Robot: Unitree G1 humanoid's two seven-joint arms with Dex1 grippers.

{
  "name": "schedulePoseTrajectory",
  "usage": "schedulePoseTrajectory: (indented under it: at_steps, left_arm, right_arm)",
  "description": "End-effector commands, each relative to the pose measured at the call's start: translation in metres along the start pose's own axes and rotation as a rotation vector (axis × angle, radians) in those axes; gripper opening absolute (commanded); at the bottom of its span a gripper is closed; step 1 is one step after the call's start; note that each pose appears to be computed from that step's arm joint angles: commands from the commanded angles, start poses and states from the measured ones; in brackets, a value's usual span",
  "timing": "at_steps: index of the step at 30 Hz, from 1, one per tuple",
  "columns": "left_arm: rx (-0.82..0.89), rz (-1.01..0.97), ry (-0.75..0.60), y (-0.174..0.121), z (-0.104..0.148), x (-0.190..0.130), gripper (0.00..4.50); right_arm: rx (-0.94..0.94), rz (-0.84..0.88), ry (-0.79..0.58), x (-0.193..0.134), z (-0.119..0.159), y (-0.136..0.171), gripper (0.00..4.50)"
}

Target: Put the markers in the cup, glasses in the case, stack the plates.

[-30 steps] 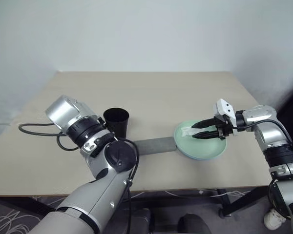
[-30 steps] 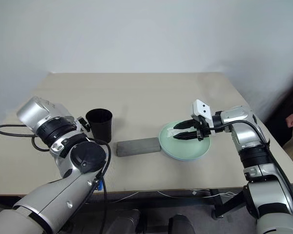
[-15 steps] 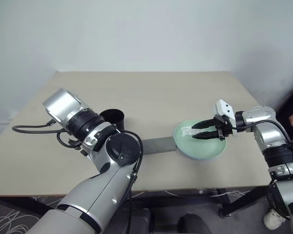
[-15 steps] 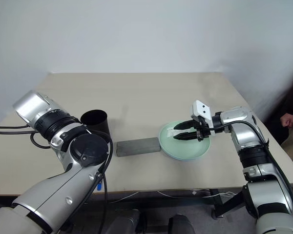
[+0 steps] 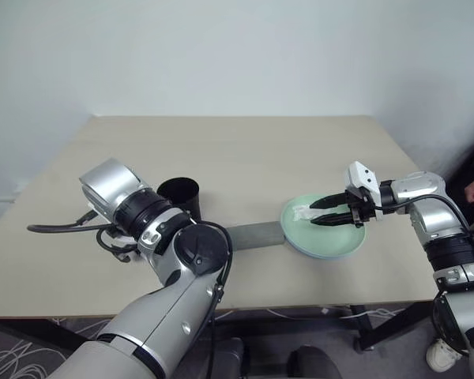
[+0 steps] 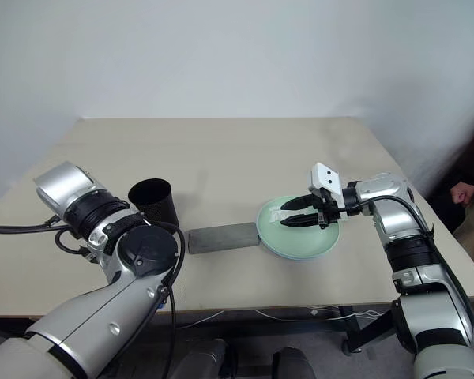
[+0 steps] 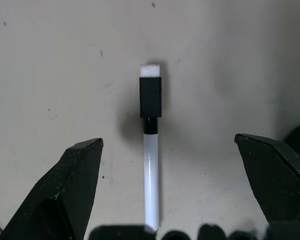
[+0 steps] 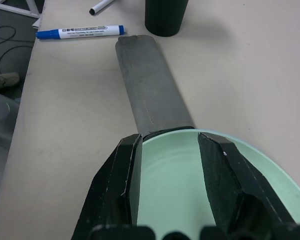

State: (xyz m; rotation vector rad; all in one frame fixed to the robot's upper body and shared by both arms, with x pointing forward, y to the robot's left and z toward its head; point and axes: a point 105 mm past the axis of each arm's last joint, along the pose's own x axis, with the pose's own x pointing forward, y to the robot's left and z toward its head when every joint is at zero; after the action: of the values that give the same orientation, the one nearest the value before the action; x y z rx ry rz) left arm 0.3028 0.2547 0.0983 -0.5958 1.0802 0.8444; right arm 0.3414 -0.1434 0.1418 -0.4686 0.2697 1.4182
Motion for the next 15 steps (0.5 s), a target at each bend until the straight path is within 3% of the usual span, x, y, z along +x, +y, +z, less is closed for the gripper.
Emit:
schedulePoseTrajectory:
  at_steps: [1, 8, 11, 15]
  left_arm:
    - [-0.017, 0.007, -0.010, 0.007, 0.002, 0.000, 4.49]
    - [-0.034, 0.003, 0.019, 0.015, -0.006, 0.014, 4.49]
    - [-0.042, -0.007, 0.026, 0.015, -0.009, 0.017, 3.89]
    - [-0.045, -0.013, 0.033, 0.015, -0.011, 0.019, 2.53]
  right_arm:
    - [-0.056, -0.011, -0.015, -0.005, 0.015, -0.005, 1.92]
    - [-0.059, -0.014, -0.015, -0.005, 0.015, -0.006, 1.92]
    - [-0.059, -0.014, -0.016, -0.005, 0.016, -0.006, 1.92]
    - [-0.061, -0.015, -0.016, -0.006, 0.016, -0.006, 1.92]
